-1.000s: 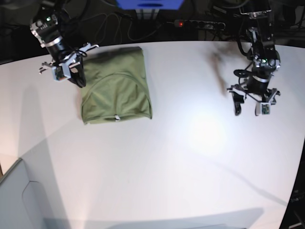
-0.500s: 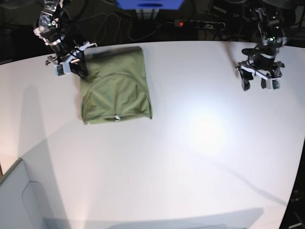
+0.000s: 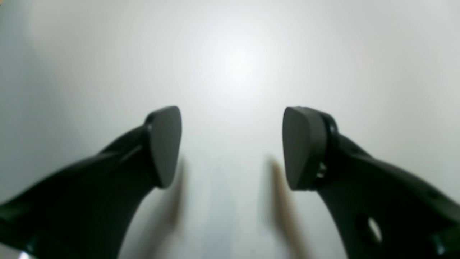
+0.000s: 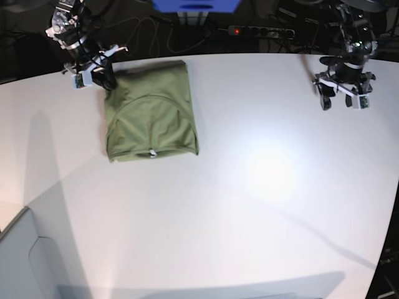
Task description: Fold the T-shirt properly
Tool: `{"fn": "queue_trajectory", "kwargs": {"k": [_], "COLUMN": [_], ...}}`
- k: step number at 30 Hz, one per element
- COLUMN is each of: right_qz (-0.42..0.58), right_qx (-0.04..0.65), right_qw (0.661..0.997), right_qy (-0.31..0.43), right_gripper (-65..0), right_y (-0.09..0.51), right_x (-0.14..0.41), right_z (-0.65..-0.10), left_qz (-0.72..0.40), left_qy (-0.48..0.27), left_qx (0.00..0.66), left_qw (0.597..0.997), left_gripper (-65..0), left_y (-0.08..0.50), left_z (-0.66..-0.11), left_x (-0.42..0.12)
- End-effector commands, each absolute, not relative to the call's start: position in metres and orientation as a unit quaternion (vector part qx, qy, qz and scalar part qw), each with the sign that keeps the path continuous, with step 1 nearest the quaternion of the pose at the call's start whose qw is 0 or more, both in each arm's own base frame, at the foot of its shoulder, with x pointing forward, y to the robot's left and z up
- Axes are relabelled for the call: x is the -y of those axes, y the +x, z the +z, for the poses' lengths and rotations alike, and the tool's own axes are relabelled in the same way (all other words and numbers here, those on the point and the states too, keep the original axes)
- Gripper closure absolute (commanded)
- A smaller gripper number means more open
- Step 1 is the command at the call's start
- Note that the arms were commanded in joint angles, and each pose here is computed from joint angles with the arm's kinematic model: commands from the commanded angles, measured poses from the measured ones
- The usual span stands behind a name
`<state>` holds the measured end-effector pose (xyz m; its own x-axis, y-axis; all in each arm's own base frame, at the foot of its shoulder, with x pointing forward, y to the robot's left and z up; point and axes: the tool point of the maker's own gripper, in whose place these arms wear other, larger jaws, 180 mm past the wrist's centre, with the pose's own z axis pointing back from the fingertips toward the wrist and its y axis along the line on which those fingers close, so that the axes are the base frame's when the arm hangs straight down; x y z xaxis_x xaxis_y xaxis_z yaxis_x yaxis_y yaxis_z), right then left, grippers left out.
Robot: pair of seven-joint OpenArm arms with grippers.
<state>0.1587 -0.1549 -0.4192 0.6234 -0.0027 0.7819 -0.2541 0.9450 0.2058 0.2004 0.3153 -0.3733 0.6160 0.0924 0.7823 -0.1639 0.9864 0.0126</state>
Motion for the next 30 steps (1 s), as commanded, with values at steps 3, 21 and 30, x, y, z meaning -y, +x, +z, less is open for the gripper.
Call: {"fn": "queue_trajectory", "kwargs": {"k": [3, 21, 30], "right_qz": [0.077, 0.088, 0.064], "right_qx": [0.450, 0.420, 0.362], "right_qw": [0.877, 0.897, 0.924], "right_qy": [0.146, 0.105, 0.103], "right_gripper": [0.0, 0.0, 0.0], "right_y": [0.161, 0.107, 0.057], "right_x": [0.160, 0.174, 0.176], "right_z": [-0.402, -0.380, -0.392], "left_qz": [0.055, 0.047, 0.048], "left_qy": [0.045, 0.078, 0.080], "left_qx": [0.455, 0.394, 0.312], "left_qw": [0.888, 0.915, 0.945], "left_gripper": [-42.4, 0.0, 0.0], "left_y": [0.205, 0.128, 0.065], "left_z": [-0.355, -0.354, -0.375], "left_x": [-0.313, -0.320, -0.319]}}
